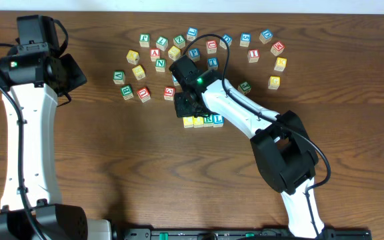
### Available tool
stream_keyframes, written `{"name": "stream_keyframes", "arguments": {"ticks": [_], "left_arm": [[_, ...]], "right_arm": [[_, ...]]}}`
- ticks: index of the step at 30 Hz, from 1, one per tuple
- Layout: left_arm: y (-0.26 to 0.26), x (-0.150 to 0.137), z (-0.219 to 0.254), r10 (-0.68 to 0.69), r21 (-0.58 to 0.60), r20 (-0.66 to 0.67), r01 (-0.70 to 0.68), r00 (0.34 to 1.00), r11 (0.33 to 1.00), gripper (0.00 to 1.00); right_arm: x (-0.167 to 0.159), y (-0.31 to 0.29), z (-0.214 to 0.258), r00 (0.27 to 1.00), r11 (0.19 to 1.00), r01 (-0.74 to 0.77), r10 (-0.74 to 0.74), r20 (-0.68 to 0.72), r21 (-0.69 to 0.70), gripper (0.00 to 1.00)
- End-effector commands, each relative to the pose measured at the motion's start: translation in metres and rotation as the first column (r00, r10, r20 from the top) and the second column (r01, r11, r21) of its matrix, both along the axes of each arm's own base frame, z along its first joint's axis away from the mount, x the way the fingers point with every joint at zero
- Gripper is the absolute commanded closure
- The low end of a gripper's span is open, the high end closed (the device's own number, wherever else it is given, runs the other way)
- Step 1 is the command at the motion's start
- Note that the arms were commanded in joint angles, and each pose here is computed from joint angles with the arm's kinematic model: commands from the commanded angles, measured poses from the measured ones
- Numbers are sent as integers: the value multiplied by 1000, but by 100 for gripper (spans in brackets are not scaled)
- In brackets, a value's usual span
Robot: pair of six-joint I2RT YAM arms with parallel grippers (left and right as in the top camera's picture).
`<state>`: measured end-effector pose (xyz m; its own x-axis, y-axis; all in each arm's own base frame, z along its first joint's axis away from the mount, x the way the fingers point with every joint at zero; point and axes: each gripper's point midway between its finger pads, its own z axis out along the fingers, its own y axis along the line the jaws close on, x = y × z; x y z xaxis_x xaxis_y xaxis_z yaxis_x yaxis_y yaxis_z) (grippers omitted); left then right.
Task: Spell out CORL
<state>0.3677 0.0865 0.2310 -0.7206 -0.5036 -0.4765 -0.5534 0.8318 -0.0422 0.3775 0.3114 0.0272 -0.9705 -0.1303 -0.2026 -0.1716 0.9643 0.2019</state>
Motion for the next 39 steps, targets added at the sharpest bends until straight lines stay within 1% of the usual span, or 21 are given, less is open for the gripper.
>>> {"name": "stream_keyframes", "arguments": {"ticks": [1, 5, 7, 9, 12, 16, 19, 21, 26, 29, 32, 36, 39], "left_arm": [[3, -1, -5, -6, 14, -24, 6, 1000, 1000, 46], [3, -1, -5, -6, 14, -24, 6, 1000, 1000, 46], [3, -1, -5, -6, 14, -24, 6, 1000, 1000, 46], [3, -1, -5, -6, 14, -24, 6, 1000, 1000, 46], [3, 0, -5, -6, 15, -24, 6, 1000, 1000, 46], [3, -1, -5, -6, 15, -25, 6, 1000, 1000, 46], [3, -1, -5, -6, 15, -24, 6, 1000, 1000, 46], [3, 0, -5, -6, 15, -24, 6, 1000, 1000, 46], [3, 0, -5, -6, 15, -24, 6, 1000, 1000, 46], [3, 0, -5, -6, 15, -23, 6, 1000, 1000, 46], [3, 0, -5, -6, 15, -24, 6, 1000, 1000, 46], [3, 0, -5, -6, 15, -24, 6, 1000, 1000, 46], [3, 0, -5, -6, 15, -24, 6, 1000, 1000, 46]], "right_arm": [[-6, 0, -5, 1000, 1000, -3, 3, -14, -15, 99], [-6, 0, -5, 1000, 1000, -3, 3, -13, -15, 99], [-3, 0, -4, 1000, 1000, 2, -2, -5, -9, 92], [6, -2, 3, 1000, 1000, 15, -15, 12, 4, 89], [32, -13, 33, 996, 997, 61, -64, 63, 45, 88], [44, -42, 68, 991, 994, 100, -104, 82, 49, 88], [38, -73, 84, 989, 990, 138, -139, 52, 22, 88], [27, -97, 88, 988, 988, 155, -155, 1, -22, 88], [-11, -139, 68, 962, 972, 186, -210, -174, -144, 88], [-32, -147, 47, 949, 970, 157, -200, -246, -185, 89], [-43, -152, 34, 941, 969, 141, -196, -277, -205, 91], [-44, -152, 34, 945, 973, 113, -168, -282, -200, 89], [-47, -149, 35, 946, 980, 80, -133, -296, -182, 90]]}}
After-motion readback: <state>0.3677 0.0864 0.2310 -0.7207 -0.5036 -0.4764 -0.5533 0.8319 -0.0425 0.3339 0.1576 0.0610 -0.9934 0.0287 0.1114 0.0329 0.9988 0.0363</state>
